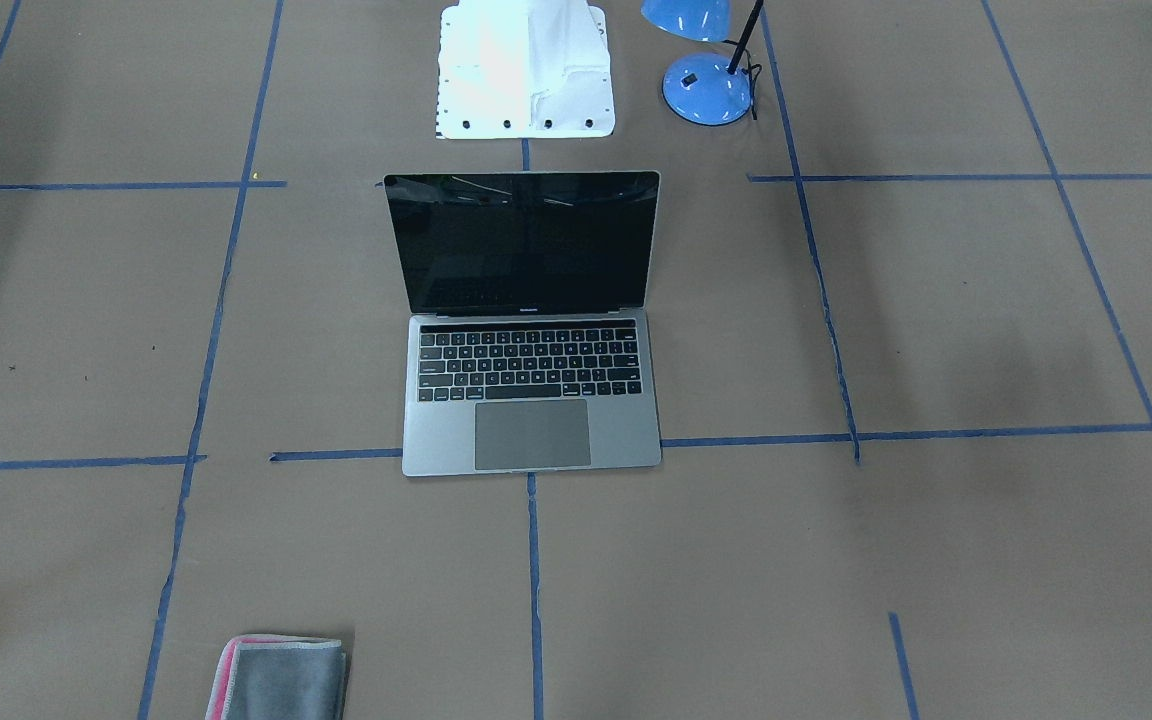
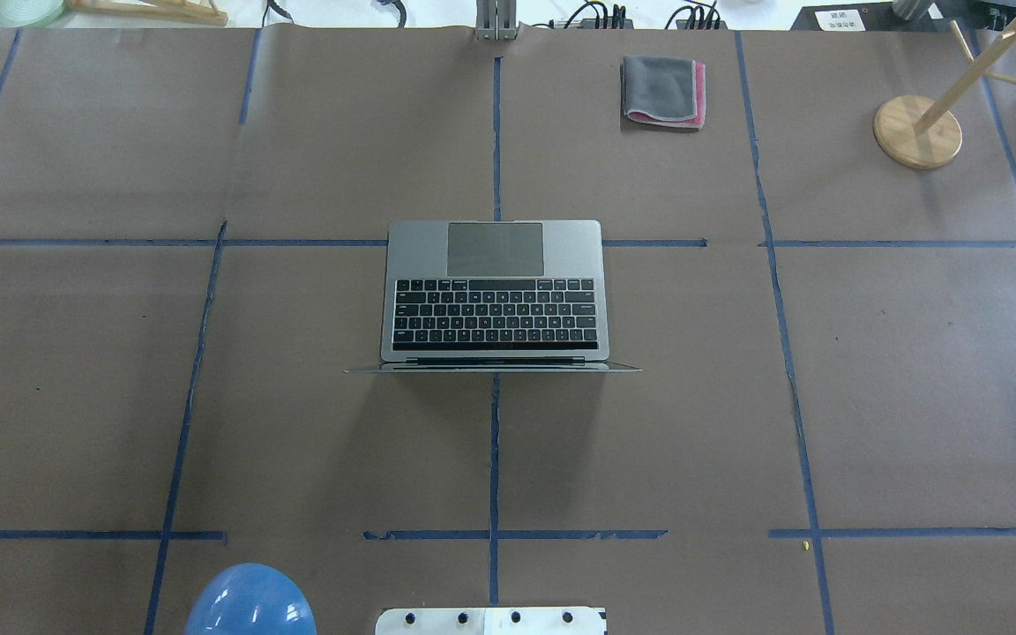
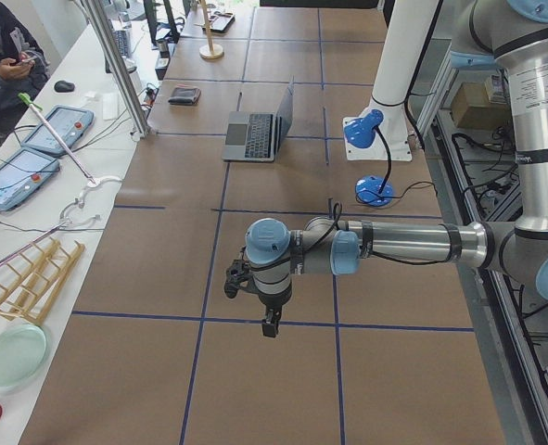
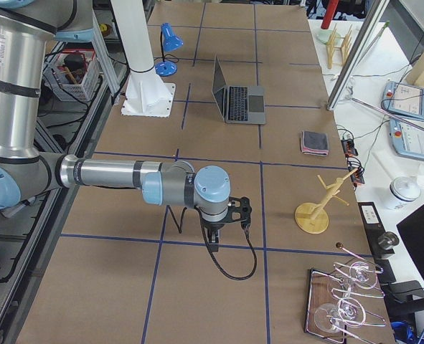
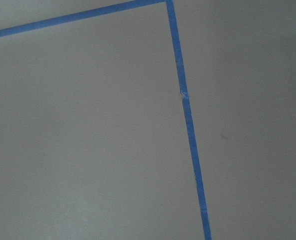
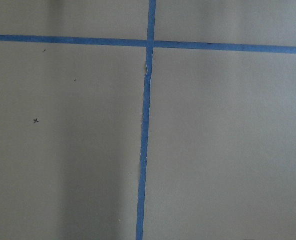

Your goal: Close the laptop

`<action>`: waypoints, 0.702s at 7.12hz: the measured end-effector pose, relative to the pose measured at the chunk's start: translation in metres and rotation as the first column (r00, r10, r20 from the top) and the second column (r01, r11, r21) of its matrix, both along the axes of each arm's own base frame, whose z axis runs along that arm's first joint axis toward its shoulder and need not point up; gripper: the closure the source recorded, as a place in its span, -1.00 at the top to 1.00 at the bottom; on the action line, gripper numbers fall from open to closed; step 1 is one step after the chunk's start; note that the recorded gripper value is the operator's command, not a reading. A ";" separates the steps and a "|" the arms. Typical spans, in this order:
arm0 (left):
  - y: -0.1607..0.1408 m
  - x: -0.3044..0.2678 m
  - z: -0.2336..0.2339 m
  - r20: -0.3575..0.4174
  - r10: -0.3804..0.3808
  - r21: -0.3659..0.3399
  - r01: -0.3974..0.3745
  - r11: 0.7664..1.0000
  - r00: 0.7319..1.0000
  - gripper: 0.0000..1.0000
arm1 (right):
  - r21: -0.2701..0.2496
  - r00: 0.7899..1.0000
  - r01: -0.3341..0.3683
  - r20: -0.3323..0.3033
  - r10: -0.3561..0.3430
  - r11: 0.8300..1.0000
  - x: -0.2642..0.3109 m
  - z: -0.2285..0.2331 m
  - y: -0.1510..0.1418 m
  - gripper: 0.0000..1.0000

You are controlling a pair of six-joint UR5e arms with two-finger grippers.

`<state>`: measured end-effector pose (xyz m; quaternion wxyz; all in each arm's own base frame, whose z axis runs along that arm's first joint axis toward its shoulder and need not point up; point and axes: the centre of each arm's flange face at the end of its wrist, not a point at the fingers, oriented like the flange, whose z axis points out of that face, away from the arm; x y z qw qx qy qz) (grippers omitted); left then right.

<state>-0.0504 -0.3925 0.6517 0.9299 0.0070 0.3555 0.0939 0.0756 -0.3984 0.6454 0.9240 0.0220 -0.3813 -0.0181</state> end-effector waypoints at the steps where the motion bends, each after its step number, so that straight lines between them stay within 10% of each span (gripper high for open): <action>1: 0.000 0.000 -0.002 0.000 0.001 0.004 -0.001 1.000 1.000 0.99 | 0.001 1.000 0.000 0.000 0.000 1.000 0.000 0.000 0.000 1.00; 5: -0.023 0.003 -0.031 -0.004 0.001 0.070 -0.001 0.998 1.000 0.99 | 0.036 1.000 0.004 -0.003 -0.004 0.999 -0.001 -0.013 -0.009 0.99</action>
